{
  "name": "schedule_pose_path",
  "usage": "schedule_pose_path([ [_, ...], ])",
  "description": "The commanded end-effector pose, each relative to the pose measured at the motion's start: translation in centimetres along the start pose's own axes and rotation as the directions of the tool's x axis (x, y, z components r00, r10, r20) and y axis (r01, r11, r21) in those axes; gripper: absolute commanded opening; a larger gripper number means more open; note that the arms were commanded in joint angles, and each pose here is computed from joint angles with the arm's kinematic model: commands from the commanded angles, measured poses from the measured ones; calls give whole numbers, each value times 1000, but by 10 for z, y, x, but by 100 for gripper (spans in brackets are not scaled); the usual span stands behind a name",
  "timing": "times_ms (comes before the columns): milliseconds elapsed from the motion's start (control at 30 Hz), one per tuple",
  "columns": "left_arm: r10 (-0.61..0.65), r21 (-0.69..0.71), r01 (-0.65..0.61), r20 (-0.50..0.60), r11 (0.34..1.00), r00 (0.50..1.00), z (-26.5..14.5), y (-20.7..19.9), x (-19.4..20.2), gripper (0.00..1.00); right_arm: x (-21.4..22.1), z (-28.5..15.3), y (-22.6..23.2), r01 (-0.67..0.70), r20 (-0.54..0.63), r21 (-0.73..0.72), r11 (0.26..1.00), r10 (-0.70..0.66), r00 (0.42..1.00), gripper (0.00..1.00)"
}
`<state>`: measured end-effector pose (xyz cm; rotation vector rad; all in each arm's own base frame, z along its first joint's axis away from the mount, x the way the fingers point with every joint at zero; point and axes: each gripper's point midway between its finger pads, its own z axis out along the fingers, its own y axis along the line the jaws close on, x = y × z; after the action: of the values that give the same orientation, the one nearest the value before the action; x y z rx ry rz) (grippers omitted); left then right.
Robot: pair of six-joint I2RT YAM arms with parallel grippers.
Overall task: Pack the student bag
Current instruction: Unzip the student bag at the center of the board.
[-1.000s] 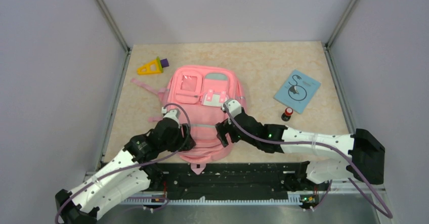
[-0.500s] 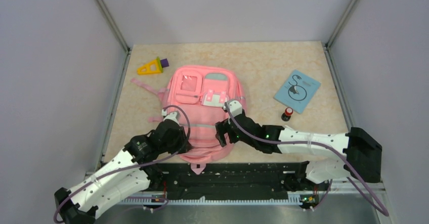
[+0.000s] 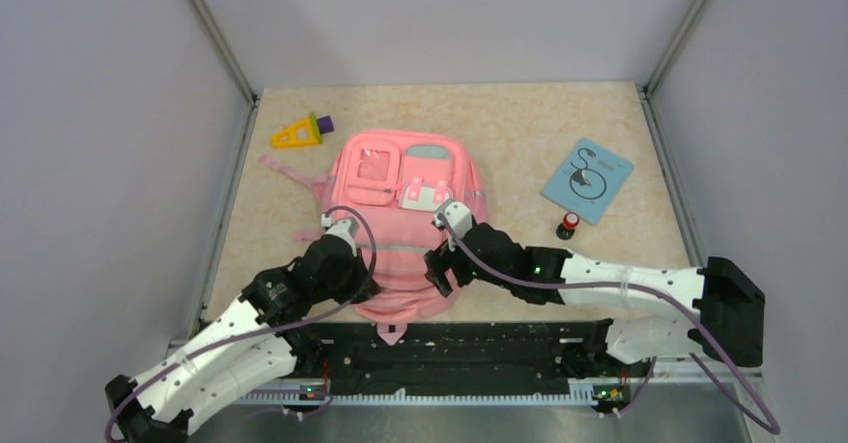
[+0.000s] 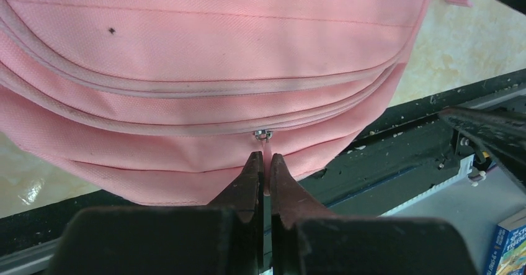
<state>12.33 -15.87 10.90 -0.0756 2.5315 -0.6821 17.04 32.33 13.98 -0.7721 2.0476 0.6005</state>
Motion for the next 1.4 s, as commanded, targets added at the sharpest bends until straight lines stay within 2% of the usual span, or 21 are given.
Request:
schedule_pose_path([
  [0,30,166,-55,144,985,989,-26,-48,-42,0,-30,-10,29,190,119,-168,967,-172,978,81],
  [100,62,187,-99,194,977,979,-37,-63,-60,0,-42,-12,45,283,212,-204,937,-240,947,81],
  [300,109,172,-142,190,975,976,-40,-70,-68,0,-63,-5,69,436,356,-205,876,-348,867,78],
  [567,117,184,-172,275,968,954,-54,-76,-84,0,-45,26,77,511,266,-196,837,-456,849,67],
  [733,112,174,-167,292,970,950,-57,-71,-85,0,-35,32,53,477,222,-80,875,-451,865,67],
  [1133,118,162,-174,308,971,944,-62,-73,-91,0,-39,29,17,499,181,107,860,-510,841,65],
  [1367,117,142,-169,316,975,942,-62,-70,-93,0,-50,7,17,490,209,88,867,-497,842,55],
])
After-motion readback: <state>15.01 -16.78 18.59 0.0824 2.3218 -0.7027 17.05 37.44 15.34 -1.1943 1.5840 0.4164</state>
